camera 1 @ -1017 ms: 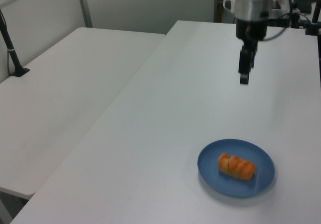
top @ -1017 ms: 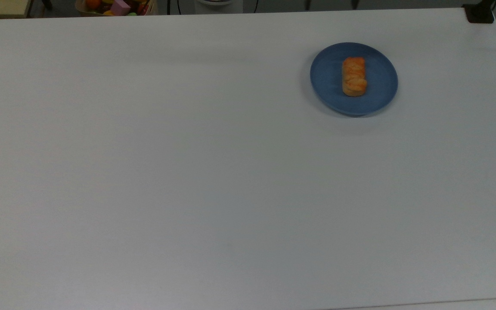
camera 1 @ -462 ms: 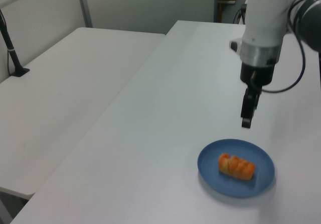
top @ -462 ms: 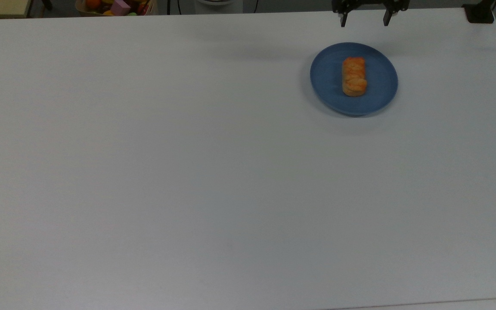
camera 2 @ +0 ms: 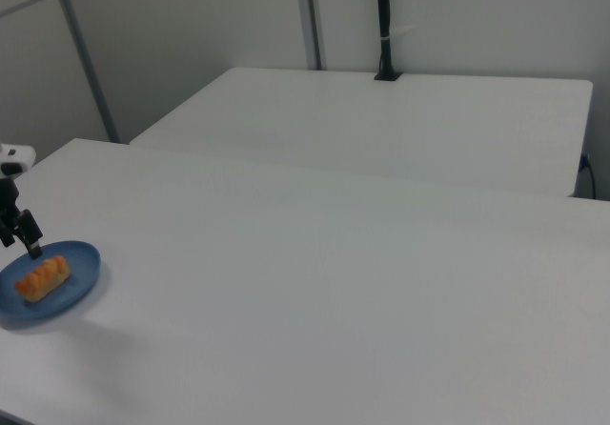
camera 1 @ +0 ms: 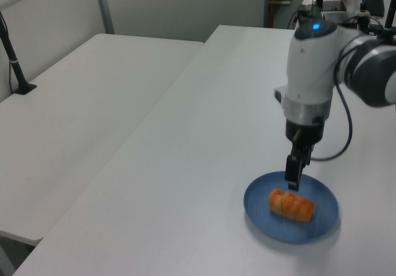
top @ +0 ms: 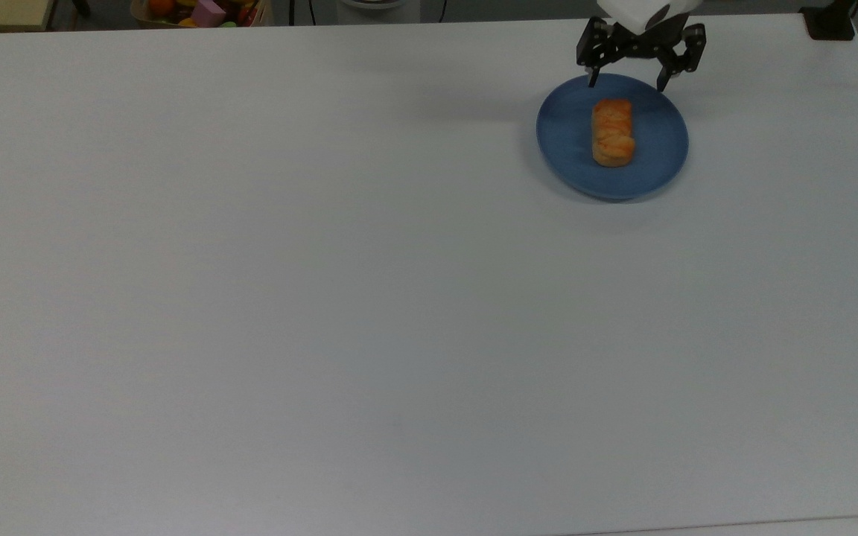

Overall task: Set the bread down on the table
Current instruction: 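Move the gripper over the blue plate and lower it onto the bread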

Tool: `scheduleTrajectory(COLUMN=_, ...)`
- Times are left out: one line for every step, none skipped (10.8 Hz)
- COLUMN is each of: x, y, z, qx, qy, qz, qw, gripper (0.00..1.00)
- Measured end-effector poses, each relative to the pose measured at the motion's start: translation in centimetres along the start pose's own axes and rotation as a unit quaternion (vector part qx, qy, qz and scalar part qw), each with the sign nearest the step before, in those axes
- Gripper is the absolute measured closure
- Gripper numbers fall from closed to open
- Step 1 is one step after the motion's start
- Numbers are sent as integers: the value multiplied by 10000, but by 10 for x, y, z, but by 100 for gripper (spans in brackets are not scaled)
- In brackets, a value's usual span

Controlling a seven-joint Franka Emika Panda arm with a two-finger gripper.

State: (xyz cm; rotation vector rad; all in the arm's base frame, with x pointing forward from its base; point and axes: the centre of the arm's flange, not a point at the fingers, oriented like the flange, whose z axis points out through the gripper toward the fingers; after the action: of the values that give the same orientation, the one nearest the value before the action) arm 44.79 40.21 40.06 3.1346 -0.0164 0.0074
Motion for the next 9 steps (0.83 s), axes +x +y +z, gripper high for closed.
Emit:
scheduleTrajectory(x=-2, y=-8, z=16, qx=-70, qy=8, qz=-14, qw=10000, gripper=0)
scheduleTrajectory(x=-3, y=-14, z=30, qx=-105, qy=-10, qz=9, qw=9999, gripper=0)
scheduleTrajectory(x=-2, y=-15, z=42, qx=-123, qy=-53, qz=18, qw=9999, gripper=0)
scheduleTrajectory(x=0, y=-15, z=50, qx=-128, qy=-106, qz=49, qw=9998, gripper=0)
scheduleTrajectory(x=1, y=-14, z=54, qx=-120, qy=-122, qz=61, qw=9998, gripper=0)
scheduleTrajectory(x=3, y=-14, z=57, qx=-89, qy=-126, qz=80, qw=9998, gripper=1)
scheduleTrajectory(x=5, y=-14, z=62, qx=-55, qy=-130, qz=94, qw=9999, gripper=3)
scheduleTrajectory(x=7, y=-12, z=69, qx=-38, qy=-134, qz=102, qw=9999, gripper=4)
scheduleTrajectory(x=9, y=-10, z=78, qx=-40, qy=-145, qz=119, qw=9998, gripper=5)
